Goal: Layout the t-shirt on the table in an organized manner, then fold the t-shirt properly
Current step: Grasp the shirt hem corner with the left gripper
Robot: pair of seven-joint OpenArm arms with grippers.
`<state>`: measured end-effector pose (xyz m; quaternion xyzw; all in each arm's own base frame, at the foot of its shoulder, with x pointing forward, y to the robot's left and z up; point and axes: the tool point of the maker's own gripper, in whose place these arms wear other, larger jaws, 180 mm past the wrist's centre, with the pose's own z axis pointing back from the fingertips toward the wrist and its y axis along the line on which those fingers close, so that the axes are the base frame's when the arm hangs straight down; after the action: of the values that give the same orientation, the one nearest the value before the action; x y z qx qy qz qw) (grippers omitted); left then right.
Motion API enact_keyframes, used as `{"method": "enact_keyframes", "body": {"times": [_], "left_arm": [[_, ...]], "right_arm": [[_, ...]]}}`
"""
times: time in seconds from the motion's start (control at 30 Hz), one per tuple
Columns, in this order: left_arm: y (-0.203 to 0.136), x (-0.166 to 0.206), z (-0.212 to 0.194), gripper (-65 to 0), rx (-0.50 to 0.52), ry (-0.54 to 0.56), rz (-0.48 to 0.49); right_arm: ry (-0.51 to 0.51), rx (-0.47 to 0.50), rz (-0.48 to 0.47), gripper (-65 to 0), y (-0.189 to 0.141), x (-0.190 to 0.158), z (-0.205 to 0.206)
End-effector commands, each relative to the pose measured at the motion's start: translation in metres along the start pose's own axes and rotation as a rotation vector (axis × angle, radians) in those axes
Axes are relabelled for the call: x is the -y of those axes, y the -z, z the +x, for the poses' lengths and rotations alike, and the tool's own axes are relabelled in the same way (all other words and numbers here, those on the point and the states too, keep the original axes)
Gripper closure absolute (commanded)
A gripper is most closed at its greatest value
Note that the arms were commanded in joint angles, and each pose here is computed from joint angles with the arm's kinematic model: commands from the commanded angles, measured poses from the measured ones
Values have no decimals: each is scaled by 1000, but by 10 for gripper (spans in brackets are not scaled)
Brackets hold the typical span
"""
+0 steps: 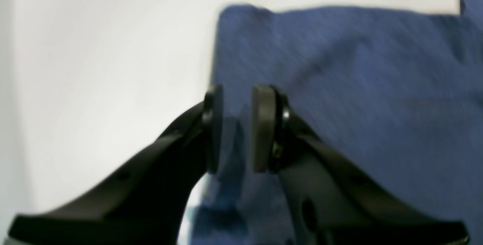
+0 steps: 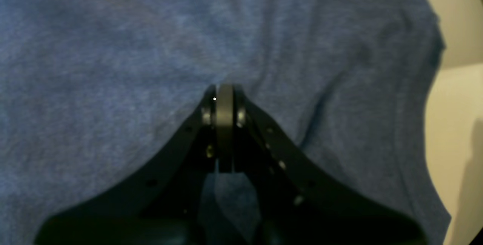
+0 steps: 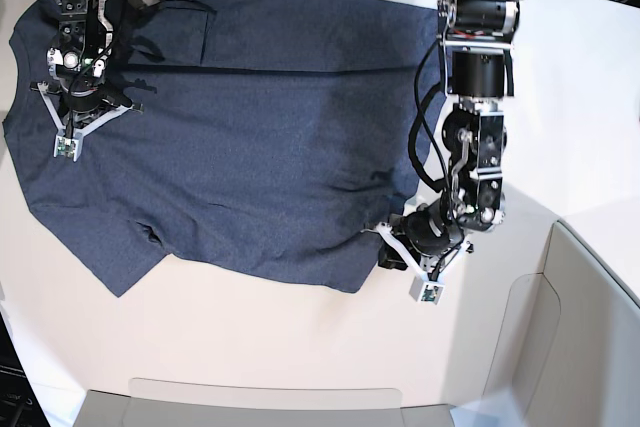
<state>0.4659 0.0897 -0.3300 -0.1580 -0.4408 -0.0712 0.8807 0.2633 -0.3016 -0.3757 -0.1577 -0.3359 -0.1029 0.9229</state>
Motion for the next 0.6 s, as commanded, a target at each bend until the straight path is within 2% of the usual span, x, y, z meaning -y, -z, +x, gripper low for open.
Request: {"method": "enact_keyframes", "body": {"times": [0.0, 0.13, 0.37, 0.57], "left_arm": [[2, 0, 15, -134, 28, 2, -7], [9, -2, 0, -134, -20, -17, -8], [5, 0, -61, -134, -112, -47, -7], [-8, 13, -90, -133, -125, -52, -21]], "right_arm": [[-9, 52, -25, 0, -3, 9, 16], [-16, 35, -27, 0, -3, 10, 8], [-16, 33, -27, 0, -3, 10, 7], [-15, 32, -23, 0, -3, 9, 7]]}}
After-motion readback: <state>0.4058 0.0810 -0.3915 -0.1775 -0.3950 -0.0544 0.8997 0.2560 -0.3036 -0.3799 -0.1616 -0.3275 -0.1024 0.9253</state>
